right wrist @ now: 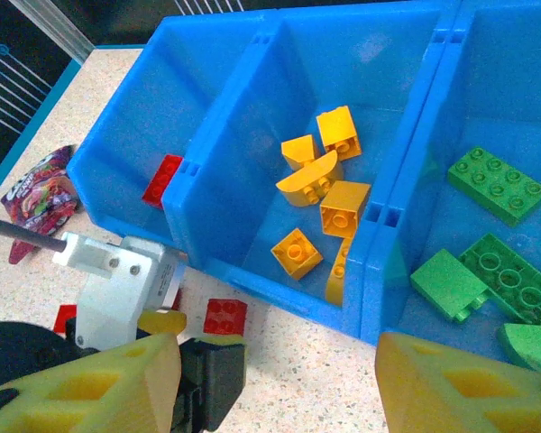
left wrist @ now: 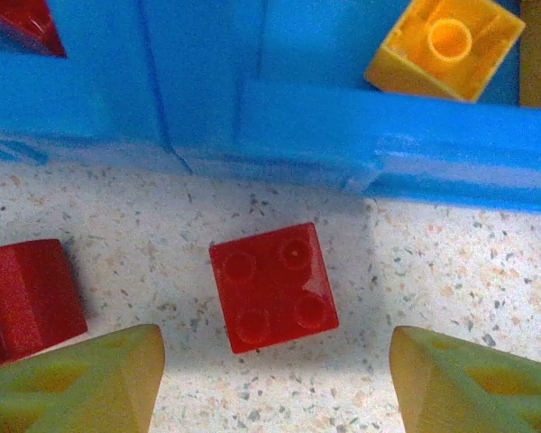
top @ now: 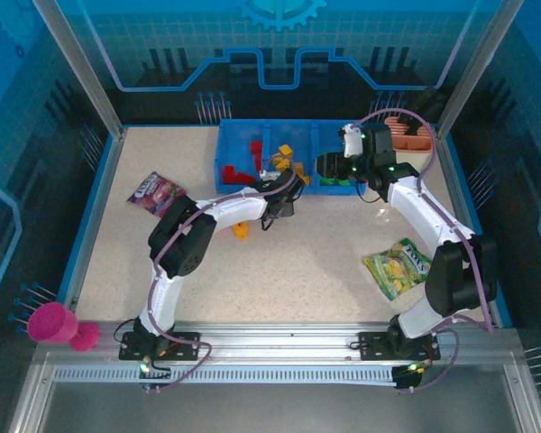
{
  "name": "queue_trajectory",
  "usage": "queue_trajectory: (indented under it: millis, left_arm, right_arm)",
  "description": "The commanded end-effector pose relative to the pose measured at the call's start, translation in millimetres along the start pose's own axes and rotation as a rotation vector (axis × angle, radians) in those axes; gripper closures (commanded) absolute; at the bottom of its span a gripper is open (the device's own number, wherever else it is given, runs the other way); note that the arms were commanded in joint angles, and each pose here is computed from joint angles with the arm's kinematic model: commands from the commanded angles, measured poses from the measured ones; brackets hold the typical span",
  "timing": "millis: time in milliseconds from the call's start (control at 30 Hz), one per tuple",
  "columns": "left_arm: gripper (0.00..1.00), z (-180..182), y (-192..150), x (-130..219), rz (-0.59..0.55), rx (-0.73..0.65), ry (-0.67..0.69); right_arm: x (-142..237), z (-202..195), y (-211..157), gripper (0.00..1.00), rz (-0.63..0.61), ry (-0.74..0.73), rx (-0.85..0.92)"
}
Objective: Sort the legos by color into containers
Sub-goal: Pick up the lego from the center of the table.
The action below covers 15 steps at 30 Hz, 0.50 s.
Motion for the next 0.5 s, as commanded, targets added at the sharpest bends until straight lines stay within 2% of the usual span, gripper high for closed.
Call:
queue_trajectory:
  millis: [0,200,467]
  left_arm:
    - [0.35,5.1,-2.0,-10.4,0.004,-0.016,0.015]
    - [0.42,1.3,-2.8,-19.1,0.017,0.002,-0.037]
    - [0.47,5.4,-11.9,-33.5,0.056,0.008,-0.028]
  right_arm:
    - [-0.3,1.5,4.2,0.40,-0.013,0.027,-0.004]
    - [-1.9,0.6,0.6,0.40,-0.001,0.027,-0.008]
    - [-3.3,1.0,-1.7,0.41,0.009,0.033,-0.010]
Point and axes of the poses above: each hand's point on the last joint's axis, 136 mm out from that joint toward the fingers, its own x axis back along the fingers, its own z axis along the line the jaws close on, y = z × x, the point moved 1 cm from there along x, back along the fingers, and after that the axes turned 1 degree about -x, right-handed, at the moved point
